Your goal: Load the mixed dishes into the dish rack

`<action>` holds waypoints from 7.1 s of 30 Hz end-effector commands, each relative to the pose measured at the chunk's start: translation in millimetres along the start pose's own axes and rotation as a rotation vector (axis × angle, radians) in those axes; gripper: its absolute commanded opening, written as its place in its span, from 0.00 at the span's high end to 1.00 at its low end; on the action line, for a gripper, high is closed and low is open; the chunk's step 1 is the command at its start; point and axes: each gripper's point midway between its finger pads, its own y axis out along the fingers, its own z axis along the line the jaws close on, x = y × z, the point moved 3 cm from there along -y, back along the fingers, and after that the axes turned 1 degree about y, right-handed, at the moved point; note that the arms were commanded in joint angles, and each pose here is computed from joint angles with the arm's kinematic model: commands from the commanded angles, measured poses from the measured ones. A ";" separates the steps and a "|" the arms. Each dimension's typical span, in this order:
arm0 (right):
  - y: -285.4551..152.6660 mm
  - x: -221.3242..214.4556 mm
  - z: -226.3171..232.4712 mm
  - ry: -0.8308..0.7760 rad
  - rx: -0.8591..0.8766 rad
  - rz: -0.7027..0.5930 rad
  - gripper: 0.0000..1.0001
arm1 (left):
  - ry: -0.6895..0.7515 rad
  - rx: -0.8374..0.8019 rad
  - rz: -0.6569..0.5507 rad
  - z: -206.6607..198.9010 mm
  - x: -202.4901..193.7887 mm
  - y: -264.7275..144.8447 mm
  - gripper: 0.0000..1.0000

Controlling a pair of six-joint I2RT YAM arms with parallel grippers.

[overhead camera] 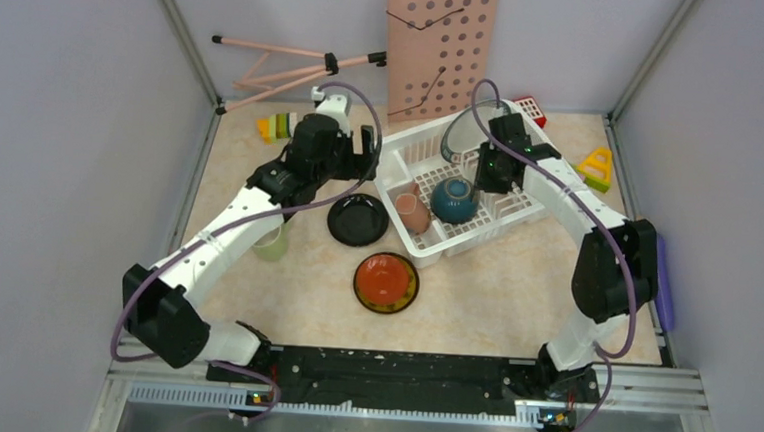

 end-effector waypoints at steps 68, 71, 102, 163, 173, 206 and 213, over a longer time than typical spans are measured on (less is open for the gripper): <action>-130.0 -45.6 51.5 -0.192 0.547 -0.304 0.34 | -0.465 0.515 0.093 163.6 -74.4 25.3 0.11; -126.8 -46.5 50.3 -0.193 0.535 -0.295 0.34 | -0.461 0.530 0.058 173.5 -61.4 30.5 0.11; -141.4 -51.8 62.6 -0.207 0.654 -0.302 0.14 | -0.428 0.630 0.083 227.2 -37.5 82.6 1.00; -219.8 35.8 156.1 0.074 1.255 -0.708 1.00 | -0.921 -1.079 0.085 -141.8 77.5 -41.1 1.00; -225.4 40.2 142.7 -0.035 1.104 -0.791 1.00 | -0.929 -1.030 0.028 -123.2 84.8 -25.4 0.52; -132.9 29.4 29.2 -0.089 0.081 -0.493 1.00 | -0.752 -0.267 -0.094 11.6 20.5 -3.0 0.52; -91.1 27.4 28.3 -0.076 0.008 -0.462 1.00 | -0.696 -0.167 -0.128 27.4 11.9 -19.4 0.52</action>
